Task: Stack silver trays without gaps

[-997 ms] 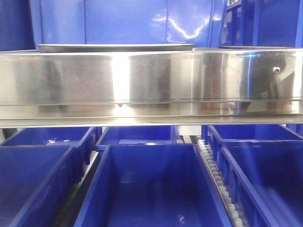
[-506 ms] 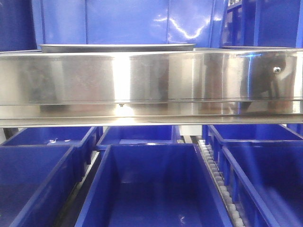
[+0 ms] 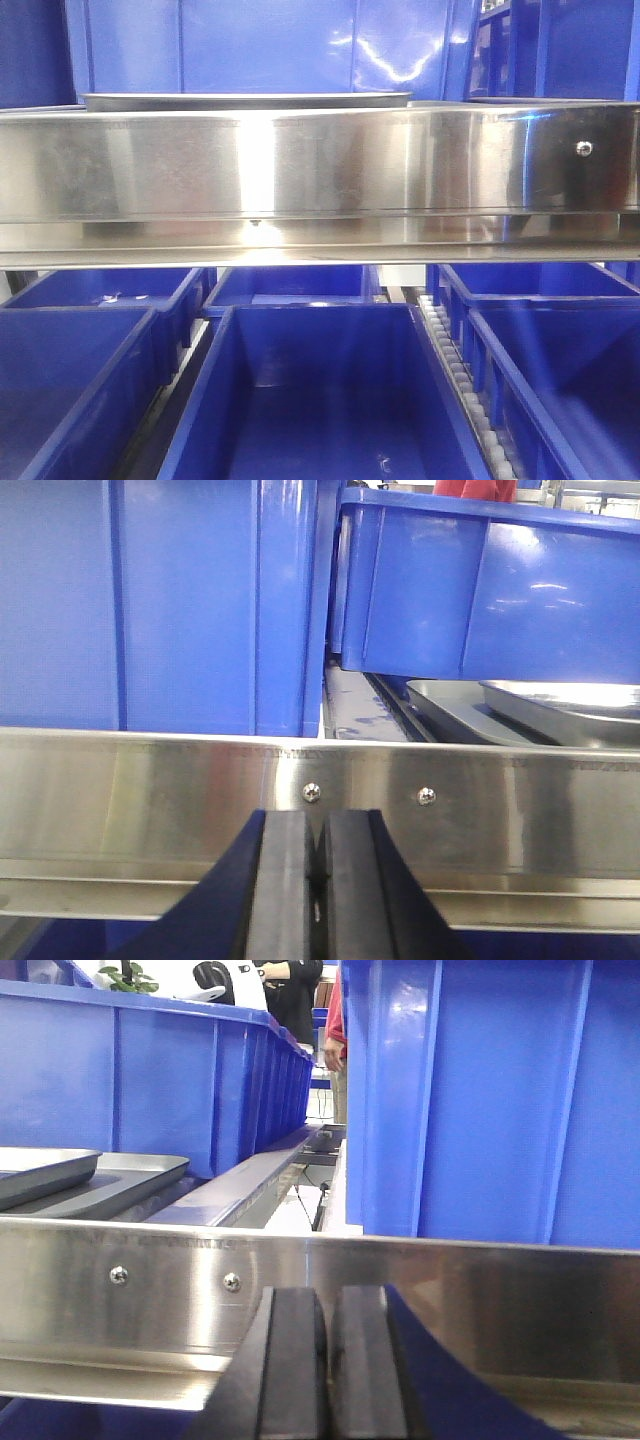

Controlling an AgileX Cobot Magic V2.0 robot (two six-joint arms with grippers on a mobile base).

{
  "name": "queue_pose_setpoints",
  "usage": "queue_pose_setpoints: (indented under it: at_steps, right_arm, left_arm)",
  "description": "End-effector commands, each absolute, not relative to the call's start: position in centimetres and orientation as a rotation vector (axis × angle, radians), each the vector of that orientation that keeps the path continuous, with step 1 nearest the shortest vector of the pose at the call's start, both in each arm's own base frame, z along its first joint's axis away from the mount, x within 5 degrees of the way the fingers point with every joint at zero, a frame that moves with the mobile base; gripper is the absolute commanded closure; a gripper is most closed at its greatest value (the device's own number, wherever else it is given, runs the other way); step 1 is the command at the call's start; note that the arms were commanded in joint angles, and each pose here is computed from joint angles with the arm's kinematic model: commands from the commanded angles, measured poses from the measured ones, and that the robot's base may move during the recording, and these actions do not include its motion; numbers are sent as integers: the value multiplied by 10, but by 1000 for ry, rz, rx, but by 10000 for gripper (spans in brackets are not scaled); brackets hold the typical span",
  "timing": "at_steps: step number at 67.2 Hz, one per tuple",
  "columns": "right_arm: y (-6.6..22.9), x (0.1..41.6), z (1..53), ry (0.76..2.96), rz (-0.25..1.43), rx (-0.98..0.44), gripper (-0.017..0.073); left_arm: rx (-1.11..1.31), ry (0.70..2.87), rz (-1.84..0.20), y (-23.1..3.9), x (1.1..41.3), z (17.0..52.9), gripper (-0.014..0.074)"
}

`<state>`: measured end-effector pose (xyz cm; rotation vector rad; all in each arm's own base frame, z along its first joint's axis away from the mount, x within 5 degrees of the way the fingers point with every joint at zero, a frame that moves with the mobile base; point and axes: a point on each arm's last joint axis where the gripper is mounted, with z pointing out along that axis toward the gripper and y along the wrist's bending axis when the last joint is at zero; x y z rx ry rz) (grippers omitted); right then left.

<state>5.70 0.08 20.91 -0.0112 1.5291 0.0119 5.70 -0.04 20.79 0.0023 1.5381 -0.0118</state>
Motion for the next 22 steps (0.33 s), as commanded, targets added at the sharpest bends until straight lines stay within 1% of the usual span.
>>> queue_pose_setpoints:
  at_steps: [1,22]
  right_arm:
    - [1,56,212,1498,6,-12,575]
    - [1,56,212,1498,6,-12,575]
  left_arm:
    - [5,1519,-19,-1,56,210,609]
    - [5,1519,-19,-1,56,210,609]
